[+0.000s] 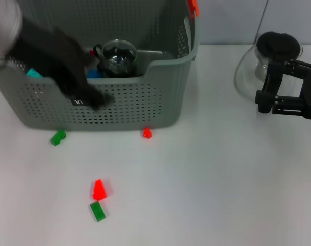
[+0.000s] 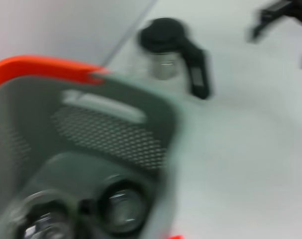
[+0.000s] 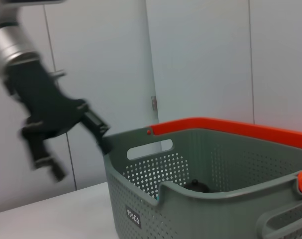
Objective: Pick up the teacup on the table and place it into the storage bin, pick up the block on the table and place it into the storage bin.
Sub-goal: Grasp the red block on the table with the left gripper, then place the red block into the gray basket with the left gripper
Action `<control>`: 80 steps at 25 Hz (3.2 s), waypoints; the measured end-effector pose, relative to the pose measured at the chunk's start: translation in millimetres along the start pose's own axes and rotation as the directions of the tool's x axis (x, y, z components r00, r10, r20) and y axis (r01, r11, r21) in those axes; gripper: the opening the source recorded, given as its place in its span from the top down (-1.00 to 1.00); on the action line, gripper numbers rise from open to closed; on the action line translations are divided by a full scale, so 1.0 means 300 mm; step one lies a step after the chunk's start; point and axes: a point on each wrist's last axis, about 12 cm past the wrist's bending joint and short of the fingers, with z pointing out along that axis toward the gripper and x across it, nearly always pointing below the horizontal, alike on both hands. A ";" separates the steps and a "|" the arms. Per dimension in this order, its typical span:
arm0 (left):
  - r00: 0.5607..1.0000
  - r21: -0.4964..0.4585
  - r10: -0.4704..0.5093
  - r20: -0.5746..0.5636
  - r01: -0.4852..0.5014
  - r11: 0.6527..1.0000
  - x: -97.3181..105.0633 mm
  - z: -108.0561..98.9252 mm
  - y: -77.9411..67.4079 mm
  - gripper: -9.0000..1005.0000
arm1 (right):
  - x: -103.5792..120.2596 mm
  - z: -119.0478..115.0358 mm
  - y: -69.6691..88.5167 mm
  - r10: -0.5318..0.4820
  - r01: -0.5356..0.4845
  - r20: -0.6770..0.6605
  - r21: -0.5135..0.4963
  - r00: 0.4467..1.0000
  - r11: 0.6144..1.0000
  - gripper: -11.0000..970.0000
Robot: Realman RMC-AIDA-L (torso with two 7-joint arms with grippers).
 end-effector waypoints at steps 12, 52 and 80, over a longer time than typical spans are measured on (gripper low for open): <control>0.981 0.238 0.167 -0.099 -0.140 0.961 0.070 0.224 -0.240 -0.83 | 0.001 0.000 -0.002 0.009 -0.009 0.008 0.011 1.000 1.000 -0.91; 0.910 0.155 0.174 -0.376 -0.123 0.980 0.231 0.544 -0.144 -0.65 | 0.016 0.003 -0.002 0.024 -0.024 0.006 0.034 1.000 0.999 -0.91; 0.981 -0.130 -0.137 0.135 0.154 0.979 0.034 -0.098 0.126 0.13 | 0.015 -0.005 0.002 0.020 -0.020 0.012 0.025 1.000 0.999 -0.90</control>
